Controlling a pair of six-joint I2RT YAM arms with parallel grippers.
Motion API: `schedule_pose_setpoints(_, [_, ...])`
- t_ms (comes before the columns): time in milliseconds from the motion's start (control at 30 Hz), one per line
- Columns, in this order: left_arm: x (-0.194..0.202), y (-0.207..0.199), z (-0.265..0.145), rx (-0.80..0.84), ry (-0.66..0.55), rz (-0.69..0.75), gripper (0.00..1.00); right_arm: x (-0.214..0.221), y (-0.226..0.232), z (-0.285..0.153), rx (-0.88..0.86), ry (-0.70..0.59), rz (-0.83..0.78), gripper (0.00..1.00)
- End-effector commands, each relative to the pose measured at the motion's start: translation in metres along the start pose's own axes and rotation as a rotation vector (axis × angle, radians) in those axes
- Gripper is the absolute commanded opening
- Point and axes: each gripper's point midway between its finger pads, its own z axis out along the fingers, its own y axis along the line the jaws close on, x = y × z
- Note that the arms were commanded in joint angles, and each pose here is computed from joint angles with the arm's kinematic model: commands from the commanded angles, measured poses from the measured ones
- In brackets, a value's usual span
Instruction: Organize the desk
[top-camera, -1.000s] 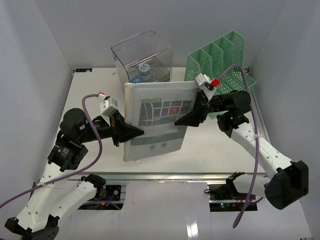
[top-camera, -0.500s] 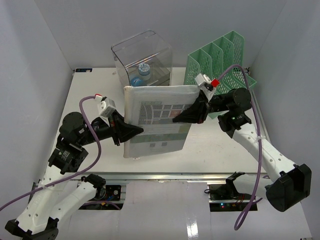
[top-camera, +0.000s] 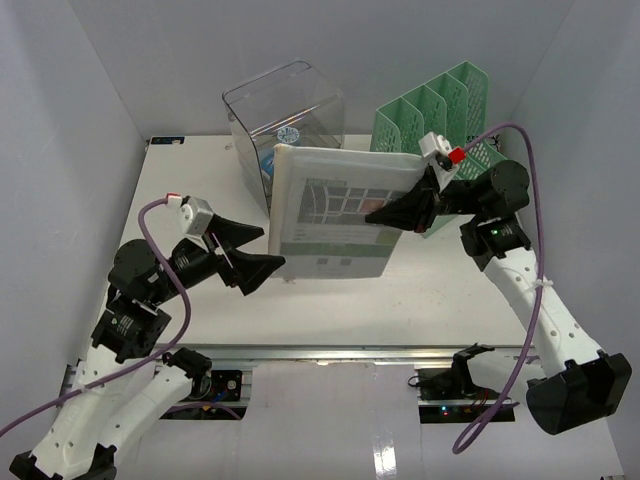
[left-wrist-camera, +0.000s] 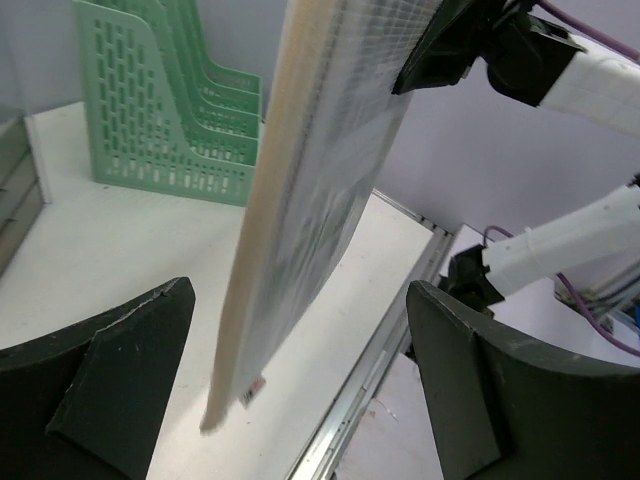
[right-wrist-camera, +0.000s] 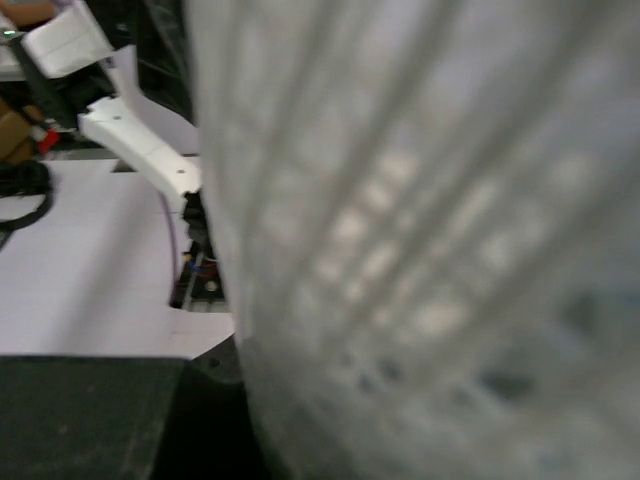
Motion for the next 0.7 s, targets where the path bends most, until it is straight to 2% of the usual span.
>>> schedule_pose_setpoints(0, [-0.028, 0.009, -0.026, -0.150, -0.104, 0.023, 0.98, -0.023, -0.028, -0.036, 0.206, 0.010, -0.141, 0.08])
schedule_pose_setpoints(233, [0.030, 0.030, -0.036, -0.245, -0.001, -0.094, 0.98, -0.042, -0.087, -0.116, 0.591, 0.022, -0.211, 0.08])
schedule_pose_setpoints(333, [0.042, 0.032, -0.039, -0.249, 0.014, -0.112, 0.98, -0.051, -0.109, -0.147, 0.794, 0.069, -0.344, 0.08])
schedule_pose_setpoints(433, [0.051, 0.032, -0.044, -0.250, 0.029, -0.112, 0.98, -0.053, -0.118, -0.172, 0.965, 0.101, -0.432, 0.08])
schedule_pose_setpoints(667, [0.064, 0.029, -0.052, -0.237, 0.058, -0.102, 0.98, -0.059, -0.117, -0.206, 1.177, 0.148, -0.557, 0.08])
